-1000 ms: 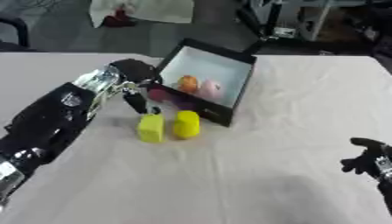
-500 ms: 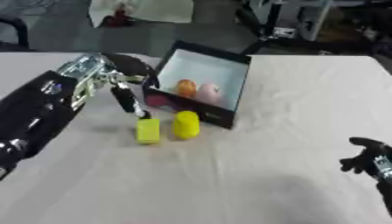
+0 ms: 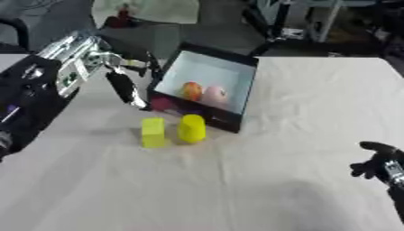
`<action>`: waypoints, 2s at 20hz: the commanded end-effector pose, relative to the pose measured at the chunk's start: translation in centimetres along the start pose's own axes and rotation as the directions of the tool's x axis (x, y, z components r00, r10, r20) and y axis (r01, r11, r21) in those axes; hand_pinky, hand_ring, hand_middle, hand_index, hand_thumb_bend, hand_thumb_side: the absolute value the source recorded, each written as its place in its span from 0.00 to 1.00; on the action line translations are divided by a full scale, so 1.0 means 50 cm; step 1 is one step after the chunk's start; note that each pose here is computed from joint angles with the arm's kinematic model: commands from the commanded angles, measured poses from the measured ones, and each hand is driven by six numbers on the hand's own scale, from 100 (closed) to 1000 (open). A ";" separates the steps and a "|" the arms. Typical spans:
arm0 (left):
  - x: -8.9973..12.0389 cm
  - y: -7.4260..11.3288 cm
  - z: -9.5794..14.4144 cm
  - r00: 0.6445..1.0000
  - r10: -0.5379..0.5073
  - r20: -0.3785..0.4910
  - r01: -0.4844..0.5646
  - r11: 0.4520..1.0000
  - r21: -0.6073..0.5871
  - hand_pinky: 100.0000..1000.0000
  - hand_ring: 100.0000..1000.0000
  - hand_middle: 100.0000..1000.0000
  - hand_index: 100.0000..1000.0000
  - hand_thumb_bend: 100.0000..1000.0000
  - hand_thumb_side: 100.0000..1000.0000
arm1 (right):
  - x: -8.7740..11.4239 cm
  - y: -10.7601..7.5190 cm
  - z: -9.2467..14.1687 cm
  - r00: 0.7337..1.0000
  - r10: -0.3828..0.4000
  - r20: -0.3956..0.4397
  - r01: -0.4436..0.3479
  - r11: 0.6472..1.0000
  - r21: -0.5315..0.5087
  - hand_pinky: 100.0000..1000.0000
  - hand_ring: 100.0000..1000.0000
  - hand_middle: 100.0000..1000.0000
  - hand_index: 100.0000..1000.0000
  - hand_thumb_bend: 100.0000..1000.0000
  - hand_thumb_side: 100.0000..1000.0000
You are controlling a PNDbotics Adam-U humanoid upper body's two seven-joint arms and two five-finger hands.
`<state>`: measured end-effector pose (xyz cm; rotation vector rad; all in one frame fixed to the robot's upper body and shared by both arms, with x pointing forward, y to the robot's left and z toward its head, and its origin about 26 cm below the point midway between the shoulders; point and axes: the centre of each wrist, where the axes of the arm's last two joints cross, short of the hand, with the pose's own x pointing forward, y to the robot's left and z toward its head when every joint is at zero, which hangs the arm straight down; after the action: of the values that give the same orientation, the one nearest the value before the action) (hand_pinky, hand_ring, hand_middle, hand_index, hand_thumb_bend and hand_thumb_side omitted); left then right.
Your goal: Pick up objects on the table and place them in the box.
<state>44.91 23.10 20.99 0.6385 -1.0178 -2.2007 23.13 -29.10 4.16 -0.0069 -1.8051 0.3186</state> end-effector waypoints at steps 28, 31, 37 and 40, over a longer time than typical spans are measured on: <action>0.026 -0.061 -0.020 0.997 0.075 -0.009 -0.075 0.982 -0.174 0.65 0.58 0.66 0.80 0.34 0.45 | 0.012 -0.013 -0.004 0.999 0.031 0.016 -0.031 1.000 0.001 0.65 0.43 0.25 0.73 0.00 0.71; 0.027 -0.062 -0.020 0.998 0.068 -0.020 -0.070 0.982 -0.174 0.65 0.57 0.66 0.80 0.34 0.45 | 0.012 -0.013 -0.004 0.999 0.030 0.016 -0.030 1.000 0.000 0.65 0.43 0.25 0.73 0.00 0.71; 0.032 -0.075 -0.027 0.997 0.078 -0.018 -0.080 0.980 -0.183 0.63 0.55 0.64 0.79 0.34 0.44 | 0.012 -0.012 -0.004 0.999 0.030 0.016 -0.030 1.000 0.000 0.65 0.43 0.25 0.73 0.00 0.71; 0.035 -0.082 -0.032 0.996 0.086 -0.015 -0.087 0.978 -0.187 0.62 0.53 0.61 0.77 0.31 0.41 | 0.012 -0.012 -0.004 0.999 0.030 0.017 -0.030 1.000 0.001 0.65 0.43 0.25 0.73 0.00 0.71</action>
<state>43.19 22.88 15.52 0.4813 -0.8036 -2.1820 23.16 -29.15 4.22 -0.0092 -1.8053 0.3215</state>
